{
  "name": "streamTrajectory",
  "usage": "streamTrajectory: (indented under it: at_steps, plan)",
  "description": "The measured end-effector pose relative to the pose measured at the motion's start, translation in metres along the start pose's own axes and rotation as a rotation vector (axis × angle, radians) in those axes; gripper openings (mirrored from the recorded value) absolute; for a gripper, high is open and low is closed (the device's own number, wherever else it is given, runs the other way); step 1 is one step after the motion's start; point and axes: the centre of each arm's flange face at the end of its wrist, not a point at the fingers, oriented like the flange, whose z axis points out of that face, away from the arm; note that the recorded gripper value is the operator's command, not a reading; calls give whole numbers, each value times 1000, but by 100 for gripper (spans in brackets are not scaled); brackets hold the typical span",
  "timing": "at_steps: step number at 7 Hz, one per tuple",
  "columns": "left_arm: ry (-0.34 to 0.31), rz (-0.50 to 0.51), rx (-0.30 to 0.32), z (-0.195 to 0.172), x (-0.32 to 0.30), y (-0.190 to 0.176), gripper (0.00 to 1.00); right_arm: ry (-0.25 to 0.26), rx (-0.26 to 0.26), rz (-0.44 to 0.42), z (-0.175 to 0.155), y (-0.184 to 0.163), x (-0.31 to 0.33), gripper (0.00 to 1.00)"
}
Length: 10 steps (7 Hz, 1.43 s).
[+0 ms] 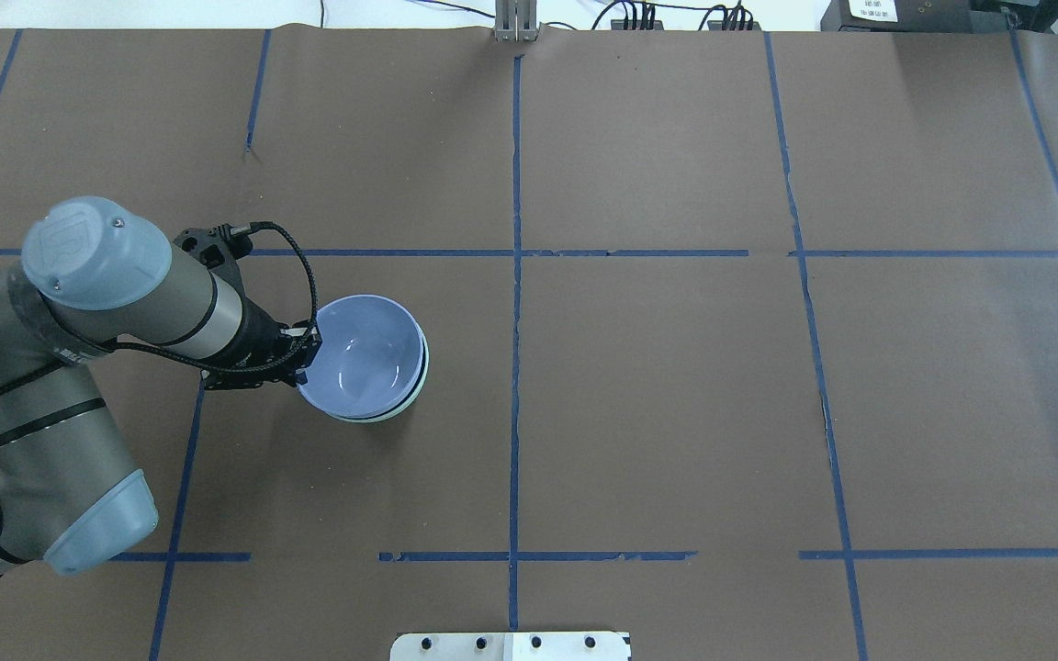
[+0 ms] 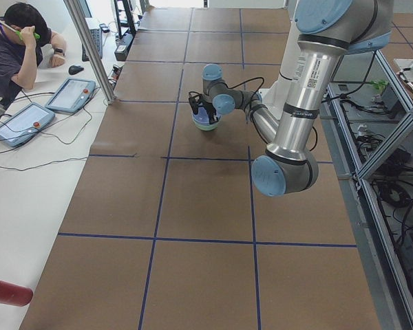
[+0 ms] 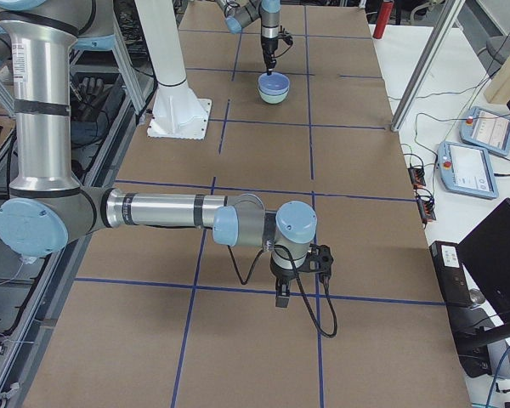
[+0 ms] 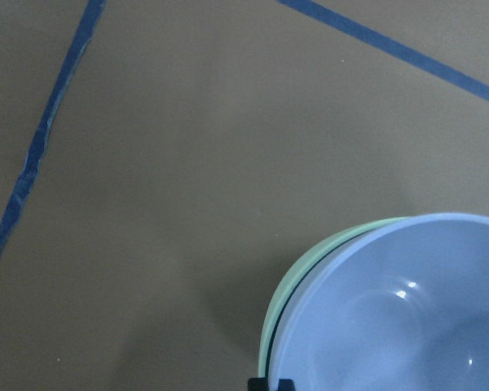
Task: Stack blue bowl on green bowl
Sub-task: 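Lower the blue bowl into the green bowl and open the left gripper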
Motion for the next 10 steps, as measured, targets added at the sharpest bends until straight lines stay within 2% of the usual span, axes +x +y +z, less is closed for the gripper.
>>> streamTrajectory:
  at_steps: [3,4,5,8,9,10]
  plan:
    - [-4,7,-15,7,1,5,0,0,-1,-1,0,0,0,100]
    - [-5,8,-18,8,2,5,31,0,-1,0,0,0,0,100]
    - [-6,10,-19,9,3,5,99,0,-1,0,0,0,0,100]
    - [19,11,-11,-6,4,6,100,0,0,0,0,0,0,100]
    - [43,41,-2,-25,1,3,100,0,0,0,0,0,0,100]
    - [54,101,11,-47,-16,-18,100,0,0,0,0,0,0,100]
